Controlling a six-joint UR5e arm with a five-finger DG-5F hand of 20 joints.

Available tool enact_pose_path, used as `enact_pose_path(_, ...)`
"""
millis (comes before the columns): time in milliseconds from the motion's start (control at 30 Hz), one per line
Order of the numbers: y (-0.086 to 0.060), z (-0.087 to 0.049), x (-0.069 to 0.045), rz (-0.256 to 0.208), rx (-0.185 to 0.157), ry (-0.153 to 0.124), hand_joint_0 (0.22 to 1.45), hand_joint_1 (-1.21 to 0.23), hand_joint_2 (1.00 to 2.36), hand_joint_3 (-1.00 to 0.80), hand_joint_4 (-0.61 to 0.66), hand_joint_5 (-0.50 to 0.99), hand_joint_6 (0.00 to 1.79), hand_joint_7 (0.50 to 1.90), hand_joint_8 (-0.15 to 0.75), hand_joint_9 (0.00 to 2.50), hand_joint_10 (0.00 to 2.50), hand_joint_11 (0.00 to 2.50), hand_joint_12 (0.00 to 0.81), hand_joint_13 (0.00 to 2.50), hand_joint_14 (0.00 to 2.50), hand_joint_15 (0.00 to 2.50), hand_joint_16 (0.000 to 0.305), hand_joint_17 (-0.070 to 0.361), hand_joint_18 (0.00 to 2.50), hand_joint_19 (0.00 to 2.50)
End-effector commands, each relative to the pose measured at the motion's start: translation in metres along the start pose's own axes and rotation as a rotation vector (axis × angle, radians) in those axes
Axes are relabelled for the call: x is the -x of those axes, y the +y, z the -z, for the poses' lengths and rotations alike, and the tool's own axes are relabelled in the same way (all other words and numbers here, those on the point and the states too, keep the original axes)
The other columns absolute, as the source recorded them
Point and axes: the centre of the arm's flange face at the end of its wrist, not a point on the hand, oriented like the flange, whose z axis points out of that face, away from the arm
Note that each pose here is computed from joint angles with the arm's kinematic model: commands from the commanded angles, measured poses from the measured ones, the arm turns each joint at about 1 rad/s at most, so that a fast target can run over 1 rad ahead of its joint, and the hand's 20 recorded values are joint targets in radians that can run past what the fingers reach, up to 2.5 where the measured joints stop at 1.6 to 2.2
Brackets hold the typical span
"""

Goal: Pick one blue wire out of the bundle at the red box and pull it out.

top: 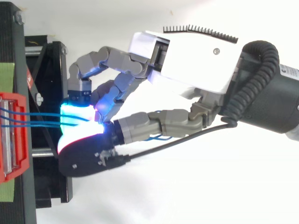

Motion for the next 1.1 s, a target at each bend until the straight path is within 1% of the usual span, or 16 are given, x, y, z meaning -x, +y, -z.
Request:
enact_pose_path(0,0.0006,-0.0001,0.0,-0.001,0.001,0.0,0.58,-0.5,1.01,-0.43,0.25,-0.13,0.84,1.2,0.394,1.12,0.02,0.8,0.452,0.81,0.01,0.46,0.059,0.133,0.78,0.62)
enact_pose_path(67,0.0006,-0.0001,0.0,-0.001,0.001,0.0,0.59,-0.53,1.01,-0.37,0.26,-0.12,0.85,1.19,0.408,1.14,0.02,0.83,0.457,0.83,0.01,0.46,0.059,0.132,0.79,0.62)
enact_pose_path(100,-0.0013,-0.0001,-0.0003,0.001,-0.002,0.001,0.58,-0.57,1.01,-0.33,0.26,-0.12,0.85,1.21,0.41,1.15,0.02,0.83,0.458,0.84,0.01,0.46,0.059,0.133,0.8,0.61)
enact_pose_path(233,0.0006,-0.0001,0.0,0.001,0.001,0.0,0.57,-0.64,1.02,-0.24,0.3,-0.12,0.88,1.25,0.417,1.17,0.02,0.84,0.456,0.85,0.01,0.46,0.059,0.133,0.82,0.59)
enact_pose_path(467,-0.0002,0.0001,0.0,0.008,0.0,0.0,0.58,-0.75,1.02,-0.18,0.31,-0.12,0.89,1.26,0.435,1.17,0.02,0.86,0.468,0.87,0.01,0.46,0.061,0.138,0.86,0.58)
enact_pose_path(600,-0.0002,0.0001,0.0,0.008,0.0,0.0,0.59,-0.81,1.02,-0.16,0.28,-0.13,0.9,1.24,0.417,1.13,0.02,0.86,0.462,0.86,0.02,0.47,0.059,0.134,0.84,0.57)
enact_pose_path(667,-0.0013,-0.0001,-0.0003,0.009,-0.002,0.001,0.6,-0.84,1.02,-0.17,0.26,-0.14,0.9,1.25,0.395,1.06,0.02,0.87,0.454,0.83,0.02,0.46,0.059,0.132,0.81,0.56)
enact_pose_path(733,0.0006,-0.0001,0.0,0.007,0.001,0.0,0.63,-0.89,1.02,-0.23,0.22,-0.17,0.91,1.19,0.369,0.97,0.02,0.86,0.449,0.76,0.01,0.45,0.059,0.132,0.77,0.54)
enact_pose_path(767,0.0006,-0.0001,0.0,0.007,0.001,0.0,0.63,-0.91,1.02,-0.25,0.22,-0.17,0.92,1.17,0.364,0.94,0.02,0.87,0.445,0.73,0.02,0.44,0.059,0.133,0.77,0.53)
enact_pose_path(800,-0.0005,-0.0003,-0.0003,0.008,0.0,0.0,0.65,-0.94,1.01,-0.3,0.25,-0.19,0.92,1.14,0.362,0.88,0.02,0.87,0.445,0.71,0.01,0.42,0.06,0.134,0.76,0.5)
enact_pose_path(833,0.0006,-0.0001,0.0,0.009,0.001,0.0,0.68,-0.95,1.01,-0.36,0.26,-0.19,0.92,1.14,0.356,0.85,0.02,0.85,0.448,0.7,0.01,0.42,0.06,0.135,0.75,0.48)
enact_pose_path(867,0.0006,-0.0001,0.0,0.009,0.001,0.0,0.69,-0.95,1.01,-0.4,0.25,-0.2,0.92,1.12,0.352,0.83,0.02,0.85,0.448,0.69,0.01,0.42,0.06,0.135,0.74,0.48)
enact_pose_path(900,0.0006,-0.0001,0.0,0.01,0.001,0.0,0.69,-0.95,1.0,-0.5,0.26,-0.2,0.92,1.1,0.35,0.8,0.02,0.83,0.446,0.67,0.01,0.41,0.06,0.136,0.74,0.47)
enact_pose_path(967,-0.0002,0.0001,0.0,0.012,0.0,0.0,0.67,-0.93,1.0,-0.5,0.26,-0.2,0.91,1.08,0.349,0.78,0.02,0.82,0.448,0.67,0.01,0.4,0.06,0.136,0.73,0.47)
enact_pose_path(1033,-0.0002,0.0001,0.0,0.014,0.0,0.0,0.59,-0.86,1.0,-0.5,0.26,-0.2,0.9,1.06,0.352,0.79,0.02,0.81,0.449,0.67,0.01,0.41,0.061,0.136,0.72,0.5)
enact_pose_path(1067,-0.0002,0.0001,0.0,0.014,0.0,0.0,0.58,-0.84,1.0,-0.5,0.26,-0.2,0.9,1.06,0.361,0.81,0.02,0.81,0.45,0.67,0.02,0.41,0.061,0.137,0.72,0.51)
